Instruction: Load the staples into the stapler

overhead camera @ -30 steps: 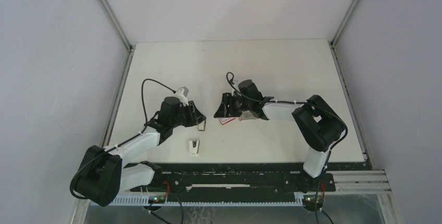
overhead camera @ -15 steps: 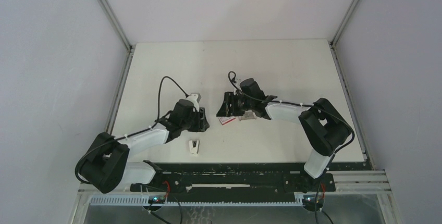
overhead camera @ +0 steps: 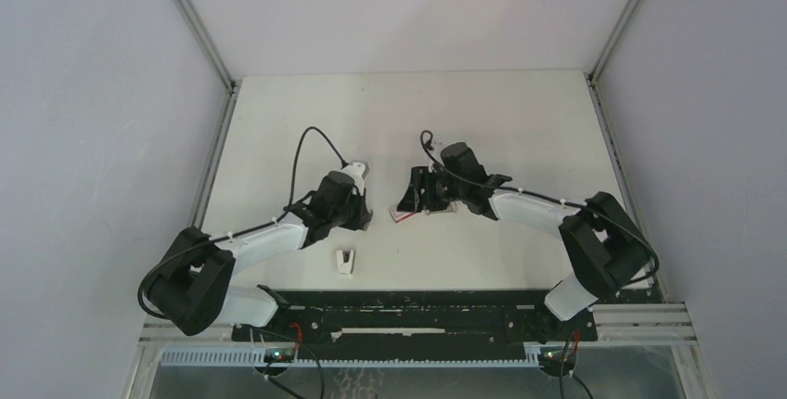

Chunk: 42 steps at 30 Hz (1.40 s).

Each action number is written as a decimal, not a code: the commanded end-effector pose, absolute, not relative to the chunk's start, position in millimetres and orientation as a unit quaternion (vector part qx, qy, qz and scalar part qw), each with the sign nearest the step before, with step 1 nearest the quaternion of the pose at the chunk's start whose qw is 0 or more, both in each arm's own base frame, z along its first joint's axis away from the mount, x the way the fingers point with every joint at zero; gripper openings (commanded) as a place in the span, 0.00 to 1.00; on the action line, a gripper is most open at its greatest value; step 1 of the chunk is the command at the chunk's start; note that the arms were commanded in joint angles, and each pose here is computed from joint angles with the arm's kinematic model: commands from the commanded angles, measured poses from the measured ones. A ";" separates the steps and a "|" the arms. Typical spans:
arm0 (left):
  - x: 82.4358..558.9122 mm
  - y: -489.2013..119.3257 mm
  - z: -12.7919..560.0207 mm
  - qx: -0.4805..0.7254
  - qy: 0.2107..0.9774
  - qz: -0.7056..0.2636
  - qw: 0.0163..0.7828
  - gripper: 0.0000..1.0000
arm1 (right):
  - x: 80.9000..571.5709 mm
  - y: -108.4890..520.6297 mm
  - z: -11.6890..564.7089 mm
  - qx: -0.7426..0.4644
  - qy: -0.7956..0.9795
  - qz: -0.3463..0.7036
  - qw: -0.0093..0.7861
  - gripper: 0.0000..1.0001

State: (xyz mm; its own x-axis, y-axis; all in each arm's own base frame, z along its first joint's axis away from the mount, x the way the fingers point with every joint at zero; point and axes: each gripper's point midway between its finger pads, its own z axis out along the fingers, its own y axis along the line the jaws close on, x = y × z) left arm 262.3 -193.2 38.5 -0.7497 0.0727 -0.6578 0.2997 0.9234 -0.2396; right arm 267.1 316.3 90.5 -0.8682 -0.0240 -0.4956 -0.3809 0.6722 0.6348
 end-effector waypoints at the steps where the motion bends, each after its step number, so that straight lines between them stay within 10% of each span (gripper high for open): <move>1: 266.5 -232.4 91.6 0.194 0.867 -0.217 0.405 0.00 | 253.4 293.3 117.8 -0.108 0.870 0.414 0.243 0.57; 14: 188.5 -312.1 166.1 0.383 0.724 -0.329 0.469 0.00 | 201.7 241.0 159.3 -0.055 0.846 0.492 0.200 0.53; 42: 154.4 -326.2 212.3 0.400 0.662 -0.387 0.502 0.00 | 174.6 255.5 171.1 -0.039 0.807 0.571 0.146 0.39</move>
State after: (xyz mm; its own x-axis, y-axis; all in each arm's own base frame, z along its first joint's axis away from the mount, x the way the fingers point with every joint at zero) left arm 153.9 -314.4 167.1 -0.2603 0.2428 -0.9345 0.8957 0.4220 -0.1399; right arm 172.1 248.0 156.7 -0.9643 0.1076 -0.2419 -0.1832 0.3883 0.9031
